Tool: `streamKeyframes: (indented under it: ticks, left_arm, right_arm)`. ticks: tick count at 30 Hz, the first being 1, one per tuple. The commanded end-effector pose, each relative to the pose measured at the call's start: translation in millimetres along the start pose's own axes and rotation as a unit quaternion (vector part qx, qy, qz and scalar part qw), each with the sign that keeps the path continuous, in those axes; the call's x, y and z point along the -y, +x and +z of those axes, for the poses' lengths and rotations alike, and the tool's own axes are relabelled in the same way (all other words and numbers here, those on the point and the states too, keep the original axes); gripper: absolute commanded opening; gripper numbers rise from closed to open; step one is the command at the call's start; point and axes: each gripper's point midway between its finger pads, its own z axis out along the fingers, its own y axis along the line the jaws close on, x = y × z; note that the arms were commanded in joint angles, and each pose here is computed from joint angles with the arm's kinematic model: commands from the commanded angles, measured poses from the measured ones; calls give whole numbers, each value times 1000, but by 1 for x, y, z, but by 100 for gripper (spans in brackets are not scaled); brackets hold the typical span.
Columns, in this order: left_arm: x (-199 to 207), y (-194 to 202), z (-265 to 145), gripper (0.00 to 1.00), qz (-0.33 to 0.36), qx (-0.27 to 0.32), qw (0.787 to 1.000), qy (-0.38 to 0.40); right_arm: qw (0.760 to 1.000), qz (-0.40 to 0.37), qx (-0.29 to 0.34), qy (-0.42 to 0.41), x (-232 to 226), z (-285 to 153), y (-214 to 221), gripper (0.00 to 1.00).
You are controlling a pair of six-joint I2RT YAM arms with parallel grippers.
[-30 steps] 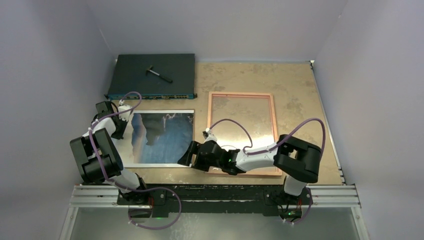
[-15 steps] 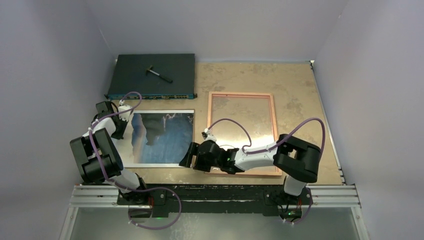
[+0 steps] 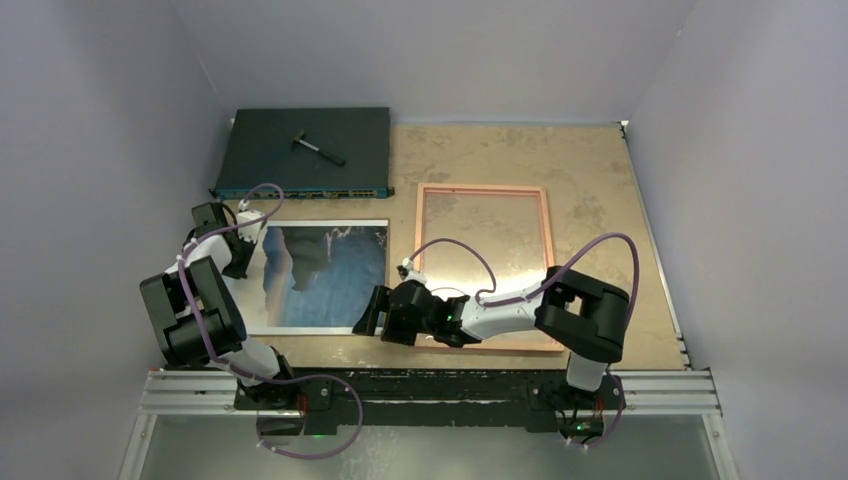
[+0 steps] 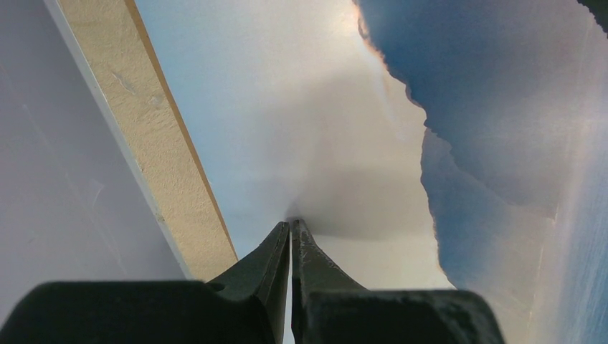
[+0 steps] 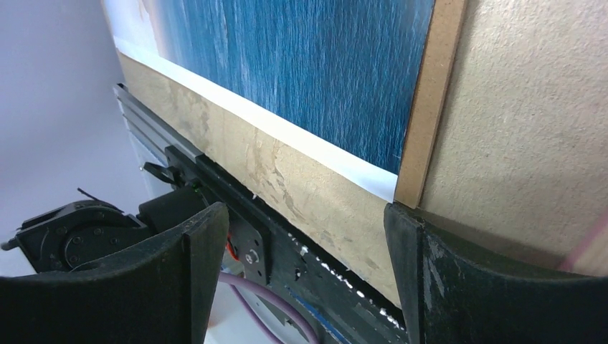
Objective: Put the photo into the frame
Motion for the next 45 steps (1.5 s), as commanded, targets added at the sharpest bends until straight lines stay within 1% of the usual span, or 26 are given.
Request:
streamKeyframes:
  ticks: [1, 5, 9, 15, 20, 24, 34, 39, 45]
  left_arm:
    - [30, 21, 1, 3, 3, -30, 998, 59]
    - [29, 19, 0, 3, 5, -29, 998, 58]
    - [28, 18, 0, 3, 7, -28, 998, 56]
    - [28, 20, 0, 2, 8, -30, 998, 56]
    - [29, 22, 0, 2, 13, -32, 998, 56]
    - [28, 23, -1, 2, 15, -35, 998, 54]
    - [27, 23, -3, 2, 17, -36, 998, 52]
    - [28, 23, -4, 1, 16, -35, 998, 53]
    - [27, 22, -5, 0, 15, -36, 998, 55]
  right_arm:
    - [1000, 4, 7, 21, 10, 5, 0, 82]
    - [999, 7, 28, 22, 6, 5, -8, 82]
    - [999, 7, 33, 15, 4, 4, -10, 82]
    - [997, -6, 56, -45, -25, -5, -21, 82]
    - [993, -6, 53, -102, -44, -15, -19, 82]
    - [990, -4, 56, -129, -54, -22, -21, 81]
    - [987, 5, 75, -141, -49, -25, -32, 82]
    - [976, 7, 103, -194, -55, -36, -50, 83]
    - [968, -21, 95, -231, -61, -28, -55, 83]
